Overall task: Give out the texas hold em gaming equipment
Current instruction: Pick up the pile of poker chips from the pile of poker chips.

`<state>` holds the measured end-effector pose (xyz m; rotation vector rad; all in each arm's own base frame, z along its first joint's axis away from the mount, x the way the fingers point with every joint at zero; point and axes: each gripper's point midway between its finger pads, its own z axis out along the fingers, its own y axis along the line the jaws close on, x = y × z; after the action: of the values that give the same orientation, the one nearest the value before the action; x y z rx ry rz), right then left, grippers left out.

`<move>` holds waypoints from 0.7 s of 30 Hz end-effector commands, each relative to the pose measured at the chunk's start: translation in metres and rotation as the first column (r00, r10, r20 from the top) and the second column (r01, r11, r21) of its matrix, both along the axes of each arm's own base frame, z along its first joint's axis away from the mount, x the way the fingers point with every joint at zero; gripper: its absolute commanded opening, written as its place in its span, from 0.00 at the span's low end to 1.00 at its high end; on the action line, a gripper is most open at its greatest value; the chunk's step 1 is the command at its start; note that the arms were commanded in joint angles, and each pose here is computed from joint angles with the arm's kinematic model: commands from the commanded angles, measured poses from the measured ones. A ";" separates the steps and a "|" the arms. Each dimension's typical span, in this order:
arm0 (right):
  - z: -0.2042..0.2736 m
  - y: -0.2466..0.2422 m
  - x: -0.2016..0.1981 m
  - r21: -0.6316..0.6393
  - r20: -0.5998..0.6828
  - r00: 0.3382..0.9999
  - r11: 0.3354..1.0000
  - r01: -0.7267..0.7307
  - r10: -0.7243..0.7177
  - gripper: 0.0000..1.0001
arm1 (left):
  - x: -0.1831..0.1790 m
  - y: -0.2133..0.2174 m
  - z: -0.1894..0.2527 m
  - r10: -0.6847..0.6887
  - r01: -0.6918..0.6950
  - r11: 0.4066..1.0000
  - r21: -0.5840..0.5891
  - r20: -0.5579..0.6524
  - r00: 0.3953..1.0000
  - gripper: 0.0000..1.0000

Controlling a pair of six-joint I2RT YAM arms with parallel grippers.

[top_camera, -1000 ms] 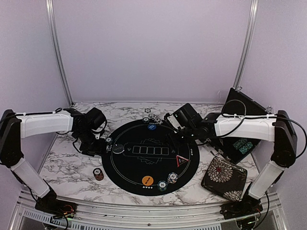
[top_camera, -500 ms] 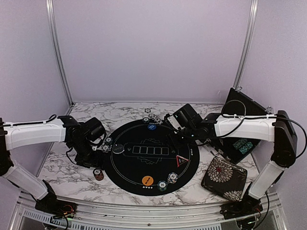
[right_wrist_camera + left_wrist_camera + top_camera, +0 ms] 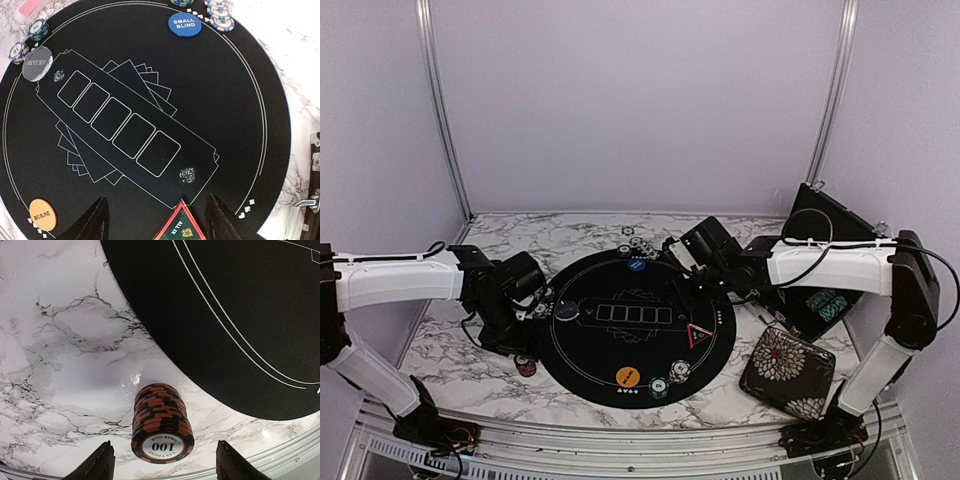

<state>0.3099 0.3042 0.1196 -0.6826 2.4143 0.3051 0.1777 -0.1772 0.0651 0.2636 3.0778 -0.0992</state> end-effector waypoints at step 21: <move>0.019 -0.003 0.003 0.026 0.032 0.999 0.999 0.017 -0.018 0.63 | -0.005 0.002 -0.021 -0.012 0.014 0.999 0.039 -0.041 0.999 0.60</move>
<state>0.3100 0.3041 0.1197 -0.6817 2.4142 0.3044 0.1751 -0.1755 0.0498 0.2702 3.1134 -0.0571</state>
